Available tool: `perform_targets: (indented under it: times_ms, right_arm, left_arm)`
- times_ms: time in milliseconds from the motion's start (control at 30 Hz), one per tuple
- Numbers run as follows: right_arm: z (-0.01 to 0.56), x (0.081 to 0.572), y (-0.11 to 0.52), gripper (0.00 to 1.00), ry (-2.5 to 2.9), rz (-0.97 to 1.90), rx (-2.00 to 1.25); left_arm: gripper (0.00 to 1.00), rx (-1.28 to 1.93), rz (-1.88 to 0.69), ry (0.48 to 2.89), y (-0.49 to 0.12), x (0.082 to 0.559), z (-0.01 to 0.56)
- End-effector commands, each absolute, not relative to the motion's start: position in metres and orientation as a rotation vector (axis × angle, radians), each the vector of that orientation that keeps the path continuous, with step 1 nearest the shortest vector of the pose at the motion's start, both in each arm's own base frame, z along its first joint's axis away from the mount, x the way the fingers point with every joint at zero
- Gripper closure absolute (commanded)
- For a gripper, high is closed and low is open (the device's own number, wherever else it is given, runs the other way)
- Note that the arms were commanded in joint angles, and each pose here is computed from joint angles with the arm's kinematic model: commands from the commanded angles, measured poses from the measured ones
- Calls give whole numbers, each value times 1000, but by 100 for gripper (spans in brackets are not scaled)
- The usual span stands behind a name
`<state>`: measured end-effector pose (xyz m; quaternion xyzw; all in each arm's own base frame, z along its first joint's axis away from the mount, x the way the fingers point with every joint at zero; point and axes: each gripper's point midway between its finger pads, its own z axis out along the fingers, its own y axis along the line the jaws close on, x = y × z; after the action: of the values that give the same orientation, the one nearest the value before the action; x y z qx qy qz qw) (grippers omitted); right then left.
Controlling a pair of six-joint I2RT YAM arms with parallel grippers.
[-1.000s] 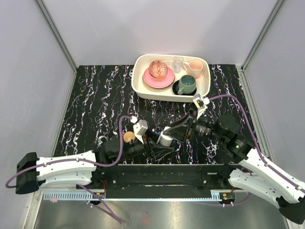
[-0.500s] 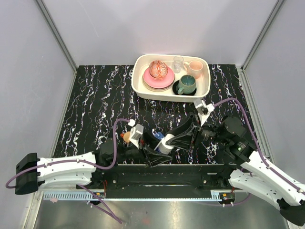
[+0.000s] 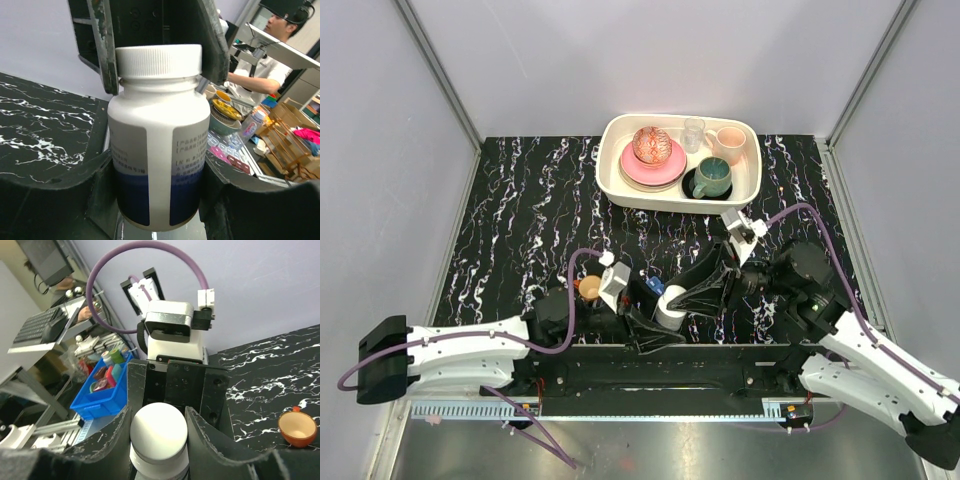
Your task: Sort the pills into containers
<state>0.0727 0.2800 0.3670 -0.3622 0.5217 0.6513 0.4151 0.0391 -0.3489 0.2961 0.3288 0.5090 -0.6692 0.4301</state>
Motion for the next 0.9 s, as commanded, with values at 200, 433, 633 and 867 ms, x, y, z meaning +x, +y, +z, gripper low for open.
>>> perform_targets:
  times_ms: [200,433,633,867]
  right_arm:
    - [392,39,273,100,1118,1676,-1152]
    - [395,36,268,95,1108,1653,-1148]
    - [395,37,271,48,1126,1679,-1147]
    - [401,51,273,20,1162,1645,-1038]
  left_arm:
    - [100,901,-1704,1203,-353,28,309]
    - [100,908,-1699,1205,-352,28,308]
    - [100,906,-1700,1206,-352,28,308]
    - [100,911,-1695,1218,-354,28,306]
